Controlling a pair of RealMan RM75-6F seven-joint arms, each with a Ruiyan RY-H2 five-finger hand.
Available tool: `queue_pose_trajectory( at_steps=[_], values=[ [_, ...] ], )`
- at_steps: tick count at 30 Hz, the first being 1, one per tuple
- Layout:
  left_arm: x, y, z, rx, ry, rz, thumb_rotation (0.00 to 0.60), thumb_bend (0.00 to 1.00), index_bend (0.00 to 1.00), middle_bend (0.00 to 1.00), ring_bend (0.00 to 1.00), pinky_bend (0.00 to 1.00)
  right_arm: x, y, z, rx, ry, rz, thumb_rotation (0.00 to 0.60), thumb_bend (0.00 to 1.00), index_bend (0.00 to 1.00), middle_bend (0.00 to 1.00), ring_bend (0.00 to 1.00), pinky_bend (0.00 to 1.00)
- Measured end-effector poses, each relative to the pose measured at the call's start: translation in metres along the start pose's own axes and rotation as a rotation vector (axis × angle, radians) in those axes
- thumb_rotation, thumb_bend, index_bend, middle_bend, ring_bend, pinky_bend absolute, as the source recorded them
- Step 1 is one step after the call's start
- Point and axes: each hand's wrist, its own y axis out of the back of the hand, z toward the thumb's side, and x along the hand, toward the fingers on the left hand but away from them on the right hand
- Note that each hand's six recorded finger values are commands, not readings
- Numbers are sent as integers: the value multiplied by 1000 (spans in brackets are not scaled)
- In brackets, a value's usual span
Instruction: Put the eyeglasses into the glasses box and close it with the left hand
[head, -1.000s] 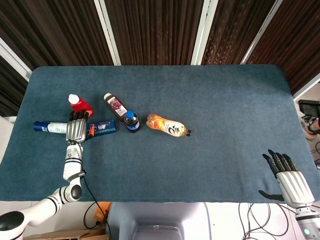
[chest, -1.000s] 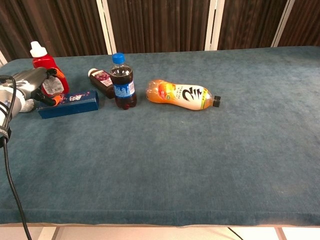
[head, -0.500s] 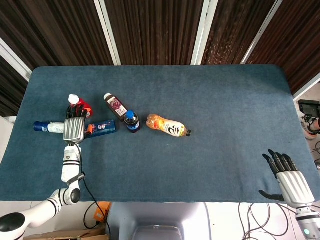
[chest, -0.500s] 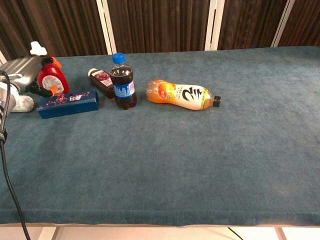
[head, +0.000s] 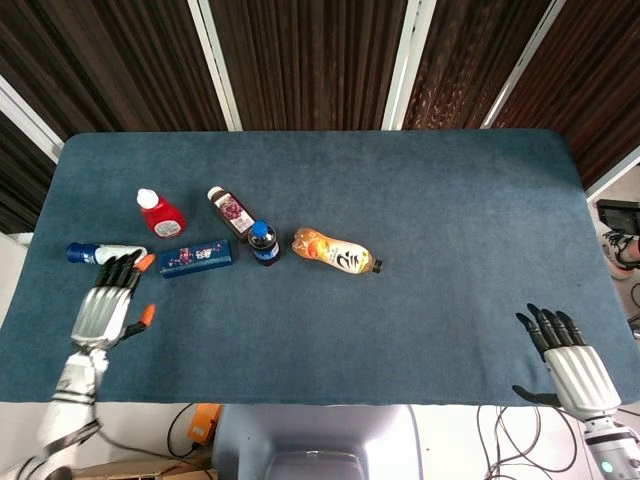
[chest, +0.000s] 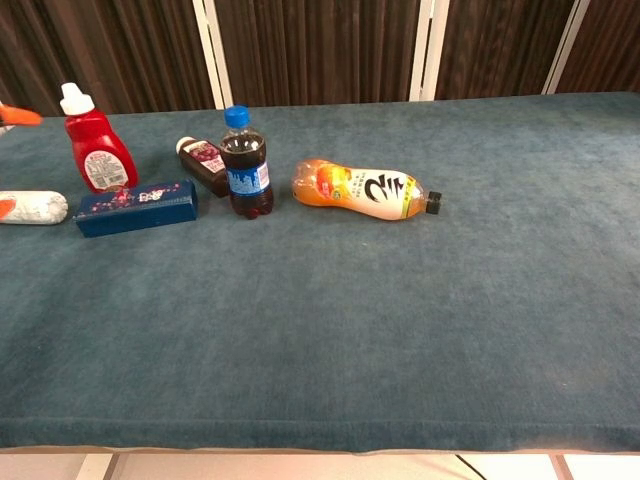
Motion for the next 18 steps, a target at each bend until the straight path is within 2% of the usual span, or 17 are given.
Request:
queue_pose_trajectory(
  at_steps=[2,5,18],
  values=[
    [-43,3,-21,1,25,-36,600,388,42,0,0,7,0,-2,3,5,8,4,600,35,0,0,0,0],
    [-83,4,-38,-39,47,-41,600,389,17,0,0,2,0,-5,7,19,15,11,600,35,0,0,0,0],
    [-108,16,-58,-42,38,-17,600,388,8,0,0,1,0,-15,15,47,33,32,600,35,0,0,0,0]
  ],
)
